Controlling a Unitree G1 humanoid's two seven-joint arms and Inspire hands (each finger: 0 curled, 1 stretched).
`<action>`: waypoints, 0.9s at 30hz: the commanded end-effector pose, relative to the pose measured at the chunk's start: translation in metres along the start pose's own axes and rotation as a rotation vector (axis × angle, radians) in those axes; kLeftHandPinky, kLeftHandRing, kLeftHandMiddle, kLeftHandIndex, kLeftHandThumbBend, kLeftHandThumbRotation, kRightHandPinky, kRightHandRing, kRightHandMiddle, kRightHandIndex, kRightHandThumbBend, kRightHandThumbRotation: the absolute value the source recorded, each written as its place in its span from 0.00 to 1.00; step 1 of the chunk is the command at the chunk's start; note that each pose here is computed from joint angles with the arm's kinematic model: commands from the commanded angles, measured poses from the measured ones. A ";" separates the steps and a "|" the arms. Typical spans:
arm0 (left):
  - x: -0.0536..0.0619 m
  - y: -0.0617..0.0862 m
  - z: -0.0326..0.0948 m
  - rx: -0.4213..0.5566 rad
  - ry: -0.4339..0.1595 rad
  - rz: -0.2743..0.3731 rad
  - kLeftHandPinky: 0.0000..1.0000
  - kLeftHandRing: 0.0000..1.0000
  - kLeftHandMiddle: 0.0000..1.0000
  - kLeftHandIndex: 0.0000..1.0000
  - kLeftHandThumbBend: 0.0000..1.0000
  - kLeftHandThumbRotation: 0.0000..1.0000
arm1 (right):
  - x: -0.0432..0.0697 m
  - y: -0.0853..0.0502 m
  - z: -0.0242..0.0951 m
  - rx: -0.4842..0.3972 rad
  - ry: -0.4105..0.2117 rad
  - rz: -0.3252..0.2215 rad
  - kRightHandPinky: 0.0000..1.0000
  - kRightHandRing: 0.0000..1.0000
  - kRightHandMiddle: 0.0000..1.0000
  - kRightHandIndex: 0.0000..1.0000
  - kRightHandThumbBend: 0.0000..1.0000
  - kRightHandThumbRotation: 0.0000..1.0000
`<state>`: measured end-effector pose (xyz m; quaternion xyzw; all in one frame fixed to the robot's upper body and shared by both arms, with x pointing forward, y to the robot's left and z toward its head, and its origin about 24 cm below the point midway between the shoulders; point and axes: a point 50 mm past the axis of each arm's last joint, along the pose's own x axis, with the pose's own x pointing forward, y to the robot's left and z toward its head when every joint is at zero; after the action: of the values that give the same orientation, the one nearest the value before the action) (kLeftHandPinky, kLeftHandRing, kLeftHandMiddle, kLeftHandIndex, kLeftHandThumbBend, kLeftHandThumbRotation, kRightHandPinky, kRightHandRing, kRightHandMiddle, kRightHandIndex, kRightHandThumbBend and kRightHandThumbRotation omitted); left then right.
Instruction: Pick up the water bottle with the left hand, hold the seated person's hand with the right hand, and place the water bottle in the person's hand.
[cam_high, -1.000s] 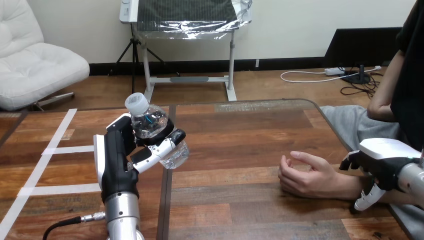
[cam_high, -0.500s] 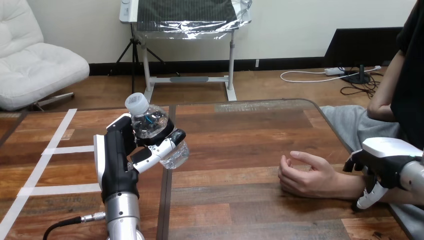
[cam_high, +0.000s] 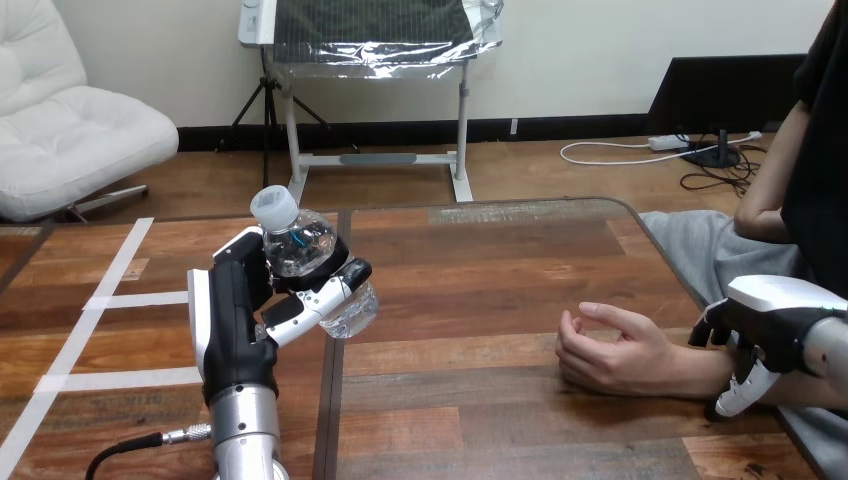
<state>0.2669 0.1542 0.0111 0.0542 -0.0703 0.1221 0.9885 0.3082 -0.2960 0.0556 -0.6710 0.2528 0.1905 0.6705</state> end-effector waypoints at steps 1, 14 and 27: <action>0.016 -0.003 0.028 -0.018 -0.137 0.002 0.39 0.42 0.45 0.47 0.68 0.00 | 0.002 -0.018 0.001 -0.006 -0.009 -0.014 0.70 0.79 0.84 0.81 0.71 0.00; 0.016 -0.002 0.027 -0.016 -0.130 0.006 0.39 0.42 0.45 0.47 0.68 0.00 | 0.006 -0.019 0.001 0.008 -0.017 0.044 0.72 0.79 0.84 0.81 0.69 0.00; 0.016 -0.001 0.027 -0.016 -0.136 0.010 0.39 0.42 0.45 0.47 0.67 0.00 | 0.013 -0.017 0.002 0.003 -0.023 0.081 0.74 0.80 0.85 0.81 0.69 0.00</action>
<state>0.2669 0.1548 0.0111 0.0557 -0.0705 0.1245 0.9881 0.3213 -0.3009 0.0586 -0.6520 0.2815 0.2160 0.6701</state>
